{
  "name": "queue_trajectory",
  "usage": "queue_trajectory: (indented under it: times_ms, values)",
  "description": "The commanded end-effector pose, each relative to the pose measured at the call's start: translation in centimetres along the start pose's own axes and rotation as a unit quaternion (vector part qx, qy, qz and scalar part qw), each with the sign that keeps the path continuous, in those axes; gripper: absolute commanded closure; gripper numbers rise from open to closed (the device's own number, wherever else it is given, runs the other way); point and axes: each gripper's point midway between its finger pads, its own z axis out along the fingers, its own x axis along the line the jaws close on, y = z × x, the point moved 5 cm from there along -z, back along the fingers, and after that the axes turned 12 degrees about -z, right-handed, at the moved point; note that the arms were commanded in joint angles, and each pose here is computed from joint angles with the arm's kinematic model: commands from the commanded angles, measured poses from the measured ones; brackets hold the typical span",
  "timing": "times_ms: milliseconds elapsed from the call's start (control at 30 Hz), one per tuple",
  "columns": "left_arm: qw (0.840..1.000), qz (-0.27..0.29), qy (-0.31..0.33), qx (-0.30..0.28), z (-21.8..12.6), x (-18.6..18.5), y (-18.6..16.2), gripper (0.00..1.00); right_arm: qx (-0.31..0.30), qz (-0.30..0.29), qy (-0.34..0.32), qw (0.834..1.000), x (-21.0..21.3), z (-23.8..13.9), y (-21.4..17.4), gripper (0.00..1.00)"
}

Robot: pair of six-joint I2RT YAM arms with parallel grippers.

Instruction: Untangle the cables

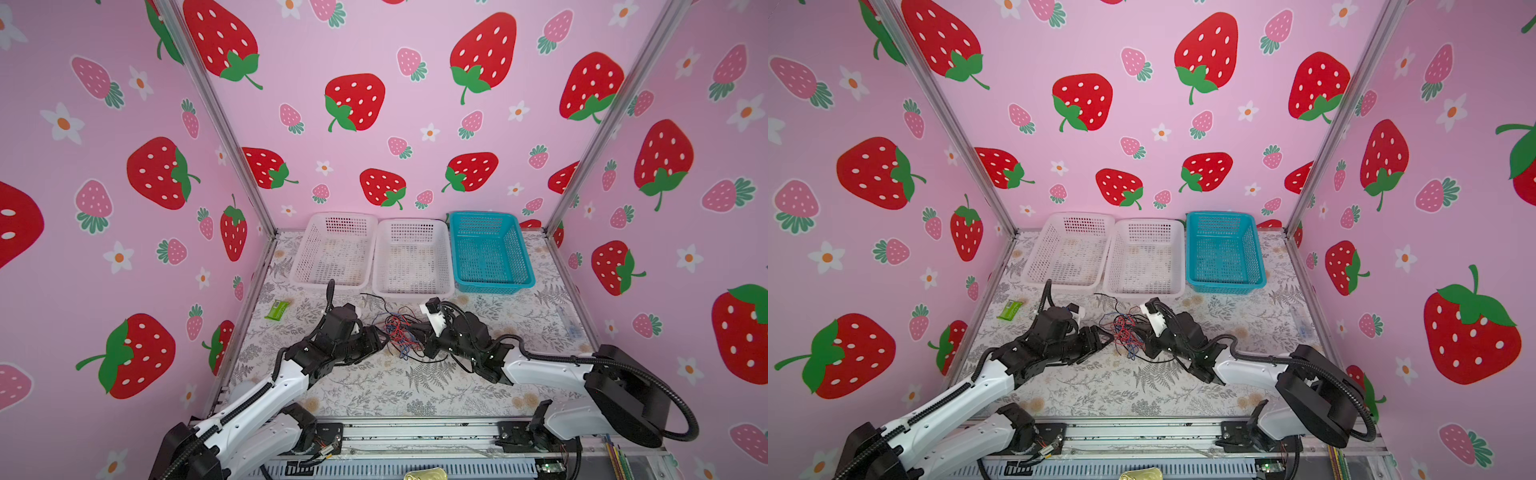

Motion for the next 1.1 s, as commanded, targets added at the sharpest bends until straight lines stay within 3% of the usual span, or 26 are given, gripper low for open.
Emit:
queue_trajectory:
  times_ms: [0,467,667,1067]
  values:
    - [1.000,-0.012,-0.010,-0.016,-0.2,-1.1,0.6,0.41,-0.034,-0.020,0.001,0.999,0.6,-0.1,2.0,1.00]
    - [1.000,-0.016,0.007,-0.021,1.1,-0.5,0.9,0.72,-0.057,-0.043,0.040,0.997,2.2,-0.8,2.7,1.00]
    - [0.999,-0.012,0.019,-0.028,0.9,0.1,0.9,1.00,-0.060,-0.044,0.026,0.997,2.0,-1.2,2.9,1.00]
    - [0.995,0.024,0.068,-0.074,-4.2,0.7,2.3,1.00,-0.039,-0.012,-0.151,0.988,-3.0,-3.0,2.7,1.00]
